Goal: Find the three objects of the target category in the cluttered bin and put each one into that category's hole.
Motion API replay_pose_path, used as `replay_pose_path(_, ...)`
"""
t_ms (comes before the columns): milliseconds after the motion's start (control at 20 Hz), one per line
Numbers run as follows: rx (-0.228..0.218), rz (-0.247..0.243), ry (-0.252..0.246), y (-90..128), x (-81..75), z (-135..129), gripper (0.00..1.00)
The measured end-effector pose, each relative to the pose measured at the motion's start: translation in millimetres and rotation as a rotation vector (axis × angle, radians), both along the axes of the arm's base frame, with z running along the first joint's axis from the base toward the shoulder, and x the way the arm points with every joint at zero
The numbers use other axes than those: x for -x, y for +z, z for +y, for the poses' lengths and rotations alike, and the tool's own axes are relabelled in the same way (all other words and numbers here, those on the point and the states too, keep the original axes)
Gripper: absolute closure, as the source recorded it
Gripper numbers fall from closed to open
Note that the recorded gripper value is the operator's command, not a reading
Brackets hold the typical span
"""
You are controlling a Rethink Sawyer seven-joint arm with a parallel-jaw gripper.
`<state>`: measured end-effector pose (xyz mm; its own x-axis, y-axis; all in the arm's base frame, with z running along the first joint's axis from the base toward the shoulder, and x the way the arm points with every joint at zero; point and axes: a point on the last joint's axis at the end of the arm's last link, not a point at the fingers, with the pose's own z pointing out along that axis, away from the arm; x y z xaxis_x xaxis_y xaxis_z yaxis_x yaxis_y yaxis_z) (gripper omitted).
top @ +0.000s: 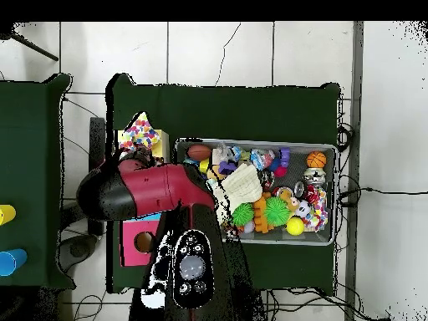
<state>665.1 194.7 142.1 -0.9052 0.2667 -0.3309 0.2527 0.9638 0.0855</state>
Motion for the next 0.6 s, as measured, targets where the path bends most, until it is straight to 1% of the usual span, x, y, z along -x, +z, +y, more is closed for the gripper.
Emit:
replay_pose_path(100,0.01,-0.039,0.003,-2,-8.1,0,1.0)
replay_pose_path(150,0.02,-0.082,0.008,-6,-15.4,0,1.0)
replay_pose_path(300,0.027,-0.134,0.015,-13,-23.7,3,1.0)
replay_pose_path(450,0.027,-0.171,0.018,-20,-29.5,6,1.0)
replay_pose_path(500,0.023,-0.192,0.018,-26,-32.6,9,1.0)
replay_pose_path(600,0.019,-0.203,0.012,-32,-33.9,11,1.0)
